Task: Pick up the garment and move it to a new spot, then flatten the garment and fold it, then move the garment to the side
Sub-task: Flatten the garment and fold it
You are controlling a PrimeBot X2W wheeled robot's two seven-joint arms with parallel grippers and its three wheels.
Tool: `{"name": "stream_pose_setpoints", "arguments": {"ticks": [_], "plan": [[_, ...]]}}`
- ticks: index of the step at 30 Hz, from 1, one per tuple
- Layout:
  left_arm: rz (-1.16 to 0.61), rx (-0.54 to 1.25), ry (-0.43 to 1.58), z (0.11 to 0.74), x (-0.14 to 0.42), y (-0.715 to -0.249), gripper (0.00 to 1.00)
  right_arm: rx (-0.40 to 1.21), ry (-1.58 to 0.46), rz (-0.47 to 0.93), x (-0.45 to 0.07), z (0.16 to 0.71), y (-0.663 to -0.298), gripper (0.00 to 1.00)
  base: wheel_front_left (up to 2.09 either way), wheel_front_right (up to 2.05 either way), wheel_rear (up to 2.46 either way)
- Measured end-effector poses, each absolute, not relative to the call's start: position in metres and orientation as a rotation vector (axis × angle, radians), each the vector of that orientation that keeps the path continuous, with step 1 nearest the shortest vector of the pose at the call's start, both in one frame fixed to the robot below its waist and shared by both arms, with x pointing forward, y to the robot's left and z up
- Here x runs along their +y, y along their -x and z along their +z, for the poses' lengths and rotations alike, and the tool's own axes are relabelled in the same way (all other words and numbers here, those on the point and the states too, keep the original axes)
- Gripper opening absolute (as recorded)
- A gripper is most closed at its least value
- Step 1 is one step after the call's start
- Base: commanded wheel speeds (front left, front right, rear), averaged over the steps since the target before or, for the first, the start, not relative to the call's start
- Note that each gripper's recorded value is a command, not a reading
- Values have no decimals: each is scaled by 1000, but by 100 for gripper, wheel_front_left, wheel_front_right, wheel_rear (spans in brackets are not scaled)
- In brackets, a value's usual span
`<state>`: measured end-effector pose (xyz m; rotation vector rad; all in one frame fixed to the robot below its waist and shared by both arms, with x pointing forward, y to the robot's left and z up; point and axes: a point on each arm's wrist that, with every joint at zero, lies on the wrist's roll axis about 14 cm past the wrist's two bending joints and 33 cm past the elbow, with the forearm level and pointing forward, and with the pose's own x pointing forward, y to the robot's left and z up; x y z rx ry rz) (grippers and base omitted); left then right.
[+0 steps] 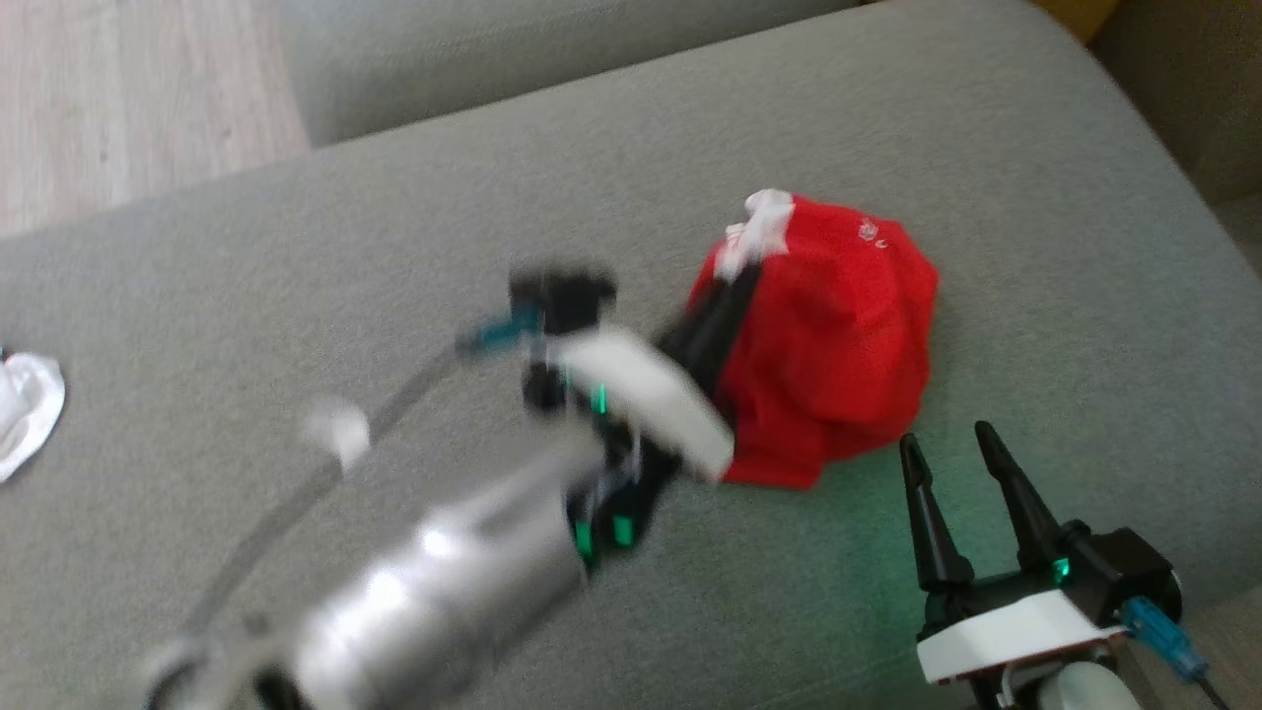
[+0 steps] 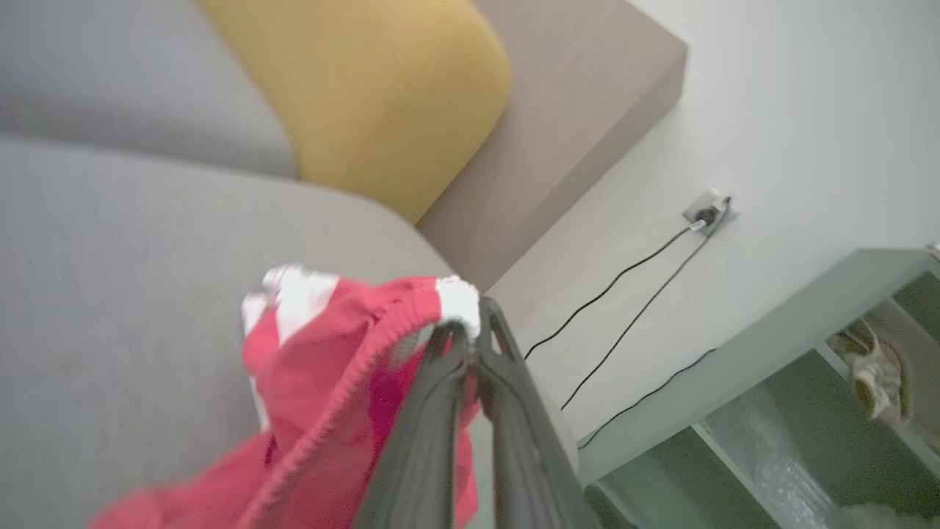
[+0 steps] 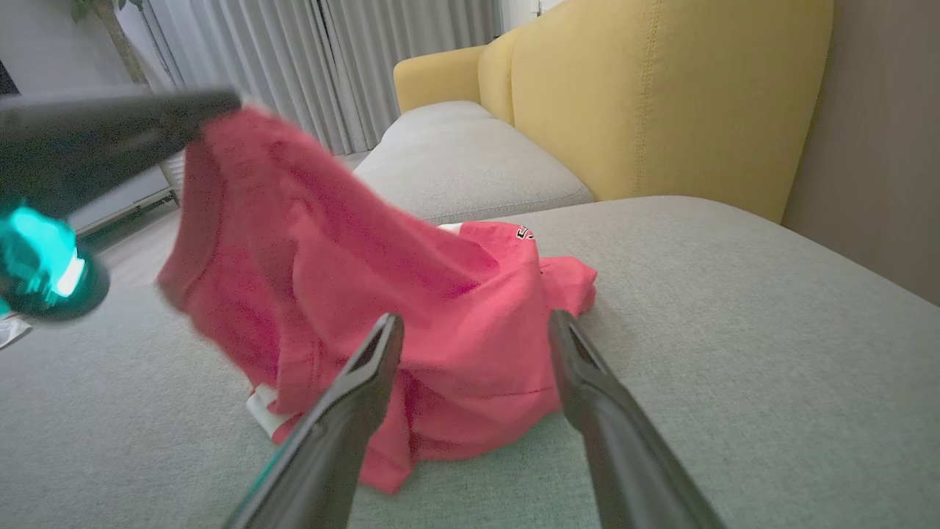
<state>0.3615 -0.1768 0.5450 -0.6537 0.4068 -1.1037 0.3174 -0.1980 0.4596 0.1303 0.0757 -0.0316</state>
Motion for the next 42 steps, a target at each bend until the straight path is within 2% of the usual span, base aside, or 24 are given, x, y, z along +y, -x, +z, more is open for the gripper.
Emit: {"name": "stream_pose_setpoints", "arguments": {"ticks": [7, 12, 16, 20, 23, 28, 33, 42], "plan": [[-1304, 111, 423, 671, -204, -376, 0, 26, -145, -57, -203, 472, -304, 100, 0, 0, 0], [-1382, 115, 379, 696, -198, -357, 0, 32, -155, -60, -202, 469, -298, 100, 0, 0, 0], [-1328, 309, 394, 640, -160, -354, 0, 20, -156, -34, -196, 473, -306, 100, 0, 0, 0], [-1103, 589, 478, 539, -96, -342, 0, 7, -152, -13, -193, 478, -318, 100, 0, 0, 0], [-919, 707, 539, 484, -48, -325, 0, 1, -151, 4, -191, 480, -330, 100, 0, 0, 0], [-708, 727, 599, 451, 3, -315, 0, 0, -109, 77, -184, 482, -360, 100, 0, 0, 0], [-619, 706, 608, 444, 27, -316, 0, 30, -47, 172, -177, 475, -396, 100, 0, 0, 0], [-463, 707, 567, 422, 72, -327, 0, 320, 170, 496, -123, 439, -472, 100, 0, 0, 0]]}}
